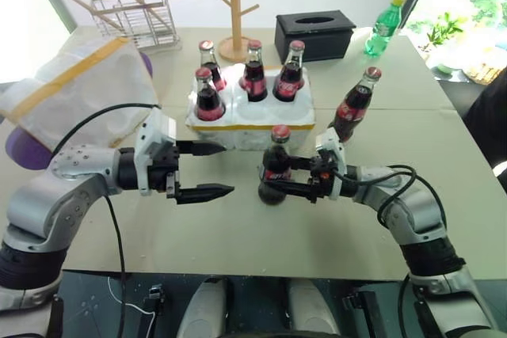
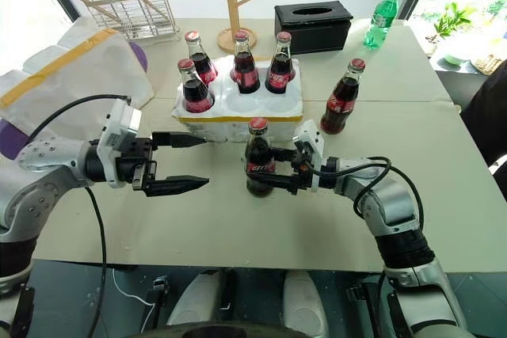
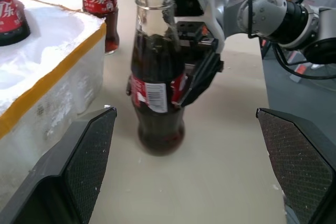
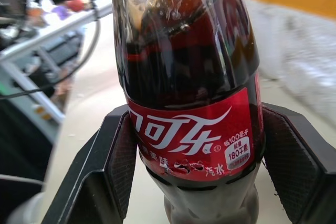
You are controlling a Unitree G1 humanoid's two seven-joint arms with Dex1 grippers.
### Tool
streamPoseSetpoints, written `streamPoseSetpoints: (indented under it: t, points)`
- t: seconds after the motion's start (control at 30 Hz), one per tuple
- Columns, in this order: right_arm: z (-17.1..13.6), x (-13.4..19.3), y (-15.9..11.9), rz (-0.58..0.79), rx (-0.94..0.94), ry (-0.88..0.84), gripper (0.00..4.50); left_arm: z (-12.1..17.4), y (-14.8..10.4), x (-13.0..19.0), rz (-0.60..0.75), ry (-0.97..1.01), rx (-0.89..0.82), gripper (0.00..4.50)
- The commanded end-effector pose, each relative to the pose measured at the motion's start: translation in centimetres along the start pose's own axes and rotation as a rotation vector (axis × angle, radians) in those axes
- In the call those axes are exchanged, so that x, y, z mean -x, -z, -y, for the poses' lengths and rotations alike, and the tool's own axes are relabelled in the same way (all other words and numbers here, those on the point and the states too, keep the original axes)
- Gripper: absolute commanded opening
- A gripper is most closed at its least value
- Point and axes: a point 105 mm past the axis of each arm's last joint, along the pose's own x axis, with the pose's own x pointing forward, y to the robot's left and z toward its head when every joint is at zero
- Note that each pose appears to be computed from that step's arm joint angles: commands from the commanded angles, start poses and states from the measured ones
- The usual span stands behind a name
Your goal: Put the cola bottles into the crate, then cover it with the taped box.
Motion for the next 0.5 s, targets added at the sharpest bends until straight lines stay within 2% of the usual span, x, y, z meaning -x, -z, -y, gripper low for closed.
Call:
streamPoseSetpoints:
  t: [0.03, 0.27, 0.37, 0.5]
  points:
    - [-1.4, 0.6, -5.7, 0.127, 0.100, -0.080, 2.81, -0.1, -1.1, 0.5, 0.031, -0.039, -0.035, 4.50]
    - [-1.5, 0.0, -13.2, 0.242, 0.156, -0.129, 2.81, -0.9, -2.2, 2.3, 0.091, -0.155, -0.022, 4.50]
    - [0.6, -2.1, -16.5, 0.270, 0.238, -0.037, 2.81, -1.0, -2.5, 2.5, 0.116, -0.184, -0.014, 4.50]
    - [3.3, -4.8, -17.7, 0.255, 0.302, 0.070, 2.81, -0.7, -2.5, 2.1, 0.122, -0.183, -0.014, 4.50]
